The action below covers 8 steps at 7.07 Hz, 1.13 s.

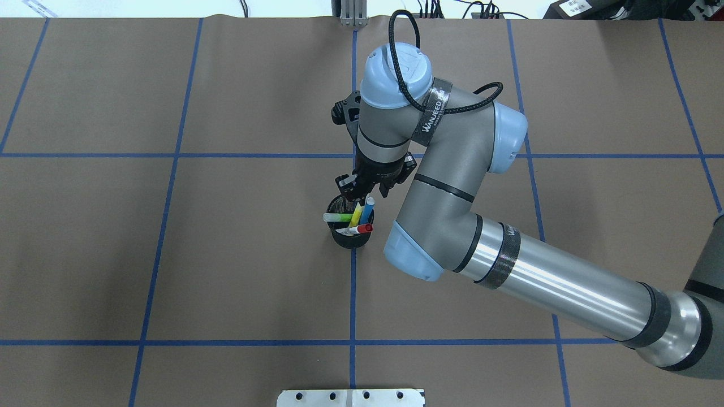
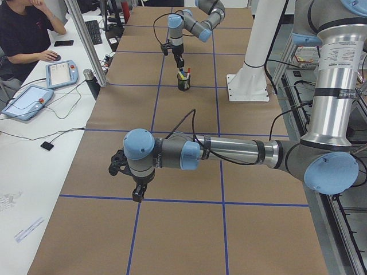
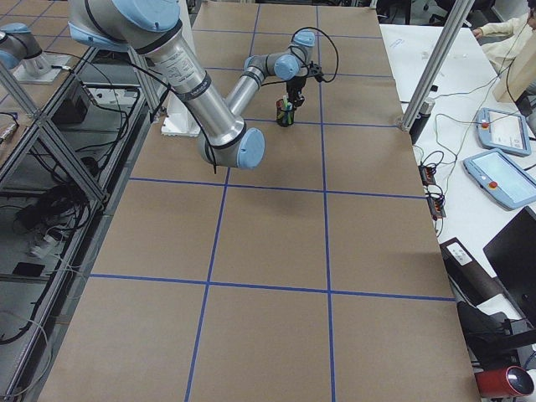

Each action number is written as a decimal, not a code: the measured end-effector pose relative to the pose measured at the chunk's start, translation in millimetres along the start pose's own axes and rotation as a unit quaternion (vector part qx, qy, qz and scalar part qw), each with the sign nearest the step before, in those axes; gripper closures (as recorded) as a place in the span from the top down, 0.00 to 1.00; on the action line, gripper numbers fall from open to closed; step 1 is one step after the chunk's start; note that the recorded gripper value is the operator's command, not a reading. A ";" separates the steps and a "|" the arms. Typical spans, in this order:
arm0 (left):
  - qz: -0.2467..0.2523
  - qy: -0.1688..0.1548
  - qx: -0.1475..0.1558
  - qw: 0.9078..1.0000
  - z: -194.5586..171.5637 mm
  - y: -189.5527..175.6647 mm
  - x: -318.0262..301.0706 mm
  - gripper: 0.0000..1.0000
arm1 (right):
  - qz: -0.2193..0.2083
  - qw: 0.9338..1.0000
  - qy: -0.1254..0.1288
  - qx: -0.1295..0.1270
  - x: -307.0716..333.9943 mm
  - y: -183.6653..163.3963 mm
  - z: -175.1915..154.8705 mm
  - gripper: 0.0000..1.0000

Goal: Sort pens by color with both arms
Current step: 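Lower the right gripper into the cup onto the blue marker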

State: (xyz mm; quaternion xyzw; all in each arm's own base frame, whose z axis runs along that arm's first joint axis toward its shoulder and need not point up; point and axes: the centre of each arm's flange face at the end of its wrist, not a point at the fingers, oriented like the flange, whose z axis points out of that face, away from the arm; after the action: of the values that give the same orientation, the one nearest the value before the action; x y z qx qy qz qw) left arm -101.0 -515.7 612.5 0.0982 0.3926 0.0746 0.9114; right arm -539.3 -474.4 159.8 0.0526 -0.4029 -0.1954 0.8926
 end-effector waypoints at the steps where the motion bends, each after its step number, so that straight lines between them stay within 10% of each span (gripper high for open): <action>1: 0.000 0.000 0.000 1.000 -0.2 -0.1 0.2 0.99 | 0.000 1.000 -0.001 -0.002 0.5 0.5 1.5 0.49; 8: 0.000 0.000 0.000 1.000 0.1 0.0 -0.1 0.99 | -0.010 1.000 -0.015 -0.005 -8.2 5.8 4.5 0.38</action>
State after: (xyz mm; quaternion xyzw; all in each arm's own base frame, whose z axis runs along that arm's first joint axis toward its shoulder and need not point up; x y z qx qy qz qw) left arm -101.0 -515.7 612.7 0.0981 0.3926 0.0746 0.9114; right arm -545.8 -465.6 158.4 0.0486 -0.4150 -0.2070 0.8846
